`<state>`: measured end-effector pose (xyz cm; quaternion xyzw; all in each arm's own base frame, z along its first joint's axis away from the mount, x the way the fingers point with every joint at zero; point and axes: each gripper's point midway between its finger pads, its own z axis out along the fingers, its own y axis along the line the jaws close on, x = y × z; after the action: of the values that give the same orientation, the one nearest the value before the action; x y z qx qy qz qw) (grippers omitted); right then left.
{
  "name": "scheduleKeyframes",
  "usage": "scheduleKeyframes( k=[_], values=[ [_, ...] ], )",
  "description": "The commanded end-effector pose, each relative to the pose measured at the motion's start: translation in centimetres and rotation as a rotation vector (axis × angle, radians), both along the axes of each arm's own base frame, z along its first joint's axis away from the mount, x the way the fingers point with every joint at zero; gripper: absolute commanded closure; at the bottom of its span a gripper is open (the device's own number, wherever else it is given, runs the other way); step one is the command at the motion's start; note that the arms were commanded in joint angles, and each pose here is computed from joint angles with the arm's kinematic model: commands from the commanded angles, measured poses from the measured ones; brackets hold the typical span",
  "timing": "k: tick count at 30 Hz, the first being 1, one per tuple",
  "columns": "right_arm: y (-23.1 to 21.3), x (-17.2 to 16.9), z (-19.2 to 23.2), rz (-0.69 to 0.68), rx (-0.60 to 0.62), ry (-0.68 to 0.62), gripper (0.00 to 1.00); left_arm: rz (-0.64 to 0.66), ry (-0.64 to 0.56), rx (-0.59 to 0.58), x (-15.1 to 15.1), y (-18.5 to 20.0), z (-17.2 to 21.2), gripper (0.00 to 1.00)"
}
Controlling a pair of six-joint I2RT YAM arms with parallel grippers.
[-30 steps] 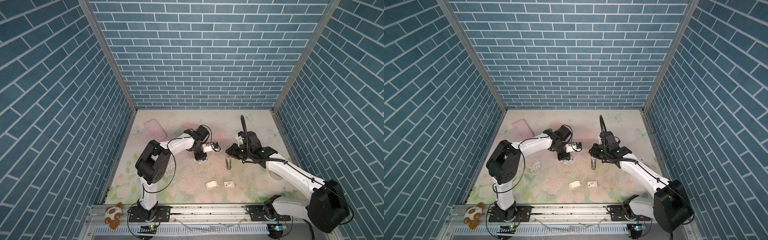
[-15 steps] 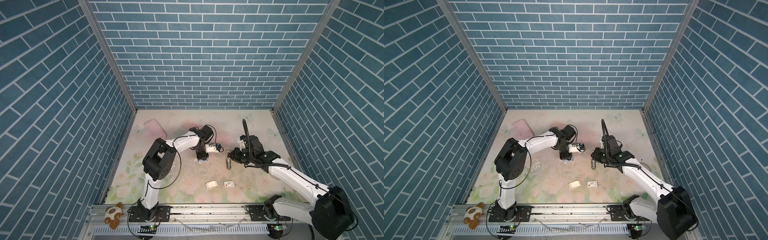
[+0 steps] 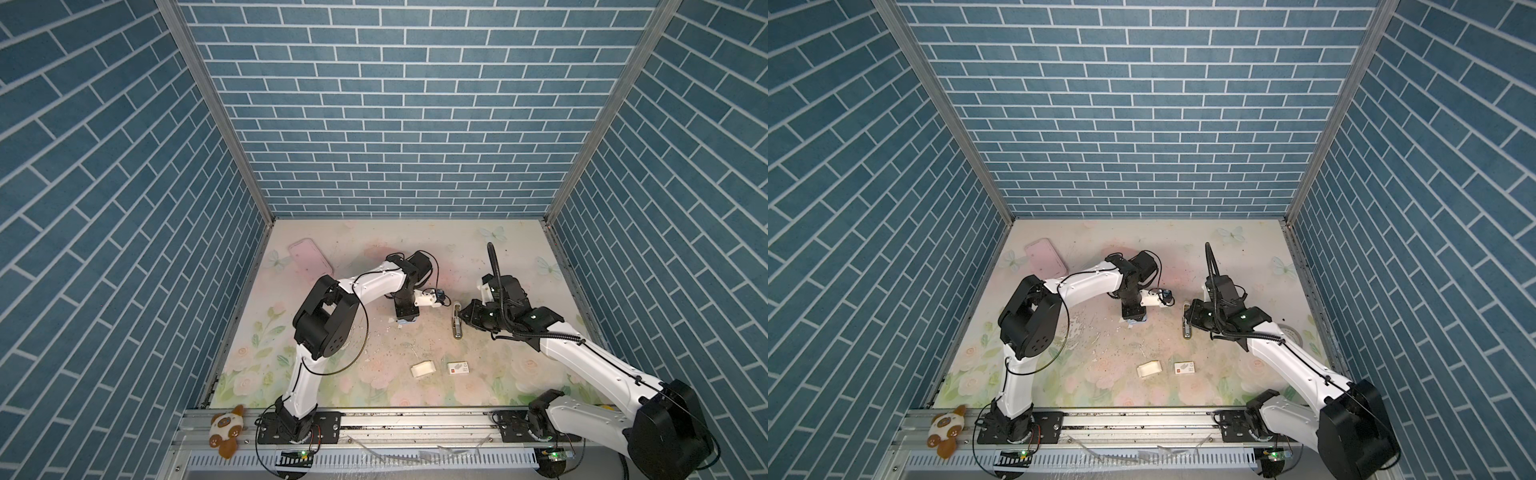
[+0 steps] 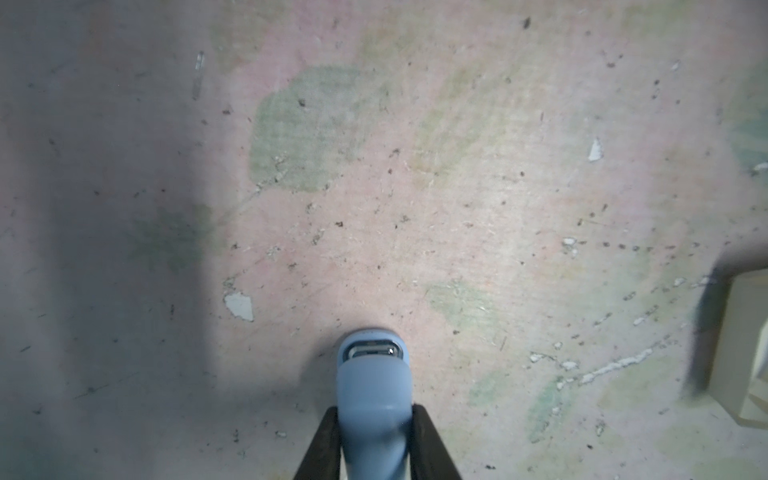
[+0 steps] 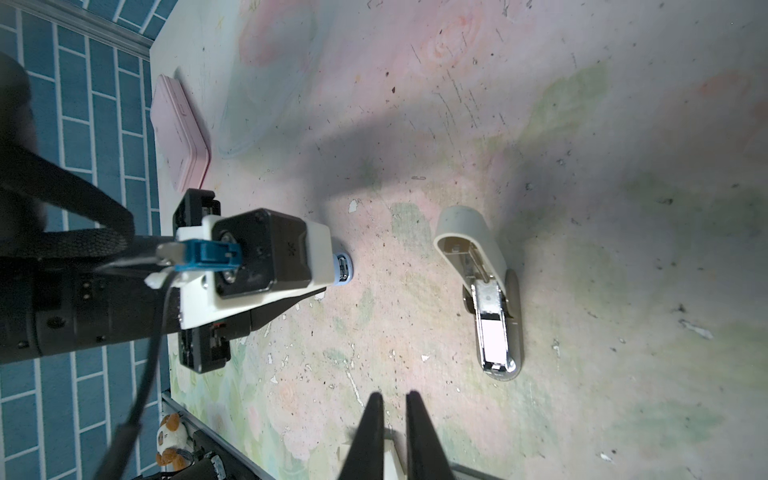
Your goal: Load the staples into the stapler
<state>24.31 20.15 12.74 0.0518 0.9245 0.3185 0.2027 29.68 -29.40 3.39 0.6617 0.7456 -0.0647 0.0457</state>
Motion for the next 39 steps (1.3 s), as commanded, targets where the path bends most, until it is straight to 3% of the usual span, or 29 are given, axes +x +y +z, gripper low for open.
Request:
scheduleKeyframes(
  k=[1,23,39],
  values=[
    [-0.6,0.0,0.0,-0.006,-0.017,-0.019,0.87,-0.019,0.113,0.196,-2.5,3.5,-5.0,1.00],
    [-1.3,0.2,-0.7,-0.028,-0.047,-0.022,0.84,0.024,-0.006,0.103,-0.9,2.5,0.0,0.76],
    [-2.0,0.0,-2.1,0.007,-0.122,-0.032,0.74,0.030,-0.017,0.046,-1.1,1.9,1.7,0.54]
  ],
)
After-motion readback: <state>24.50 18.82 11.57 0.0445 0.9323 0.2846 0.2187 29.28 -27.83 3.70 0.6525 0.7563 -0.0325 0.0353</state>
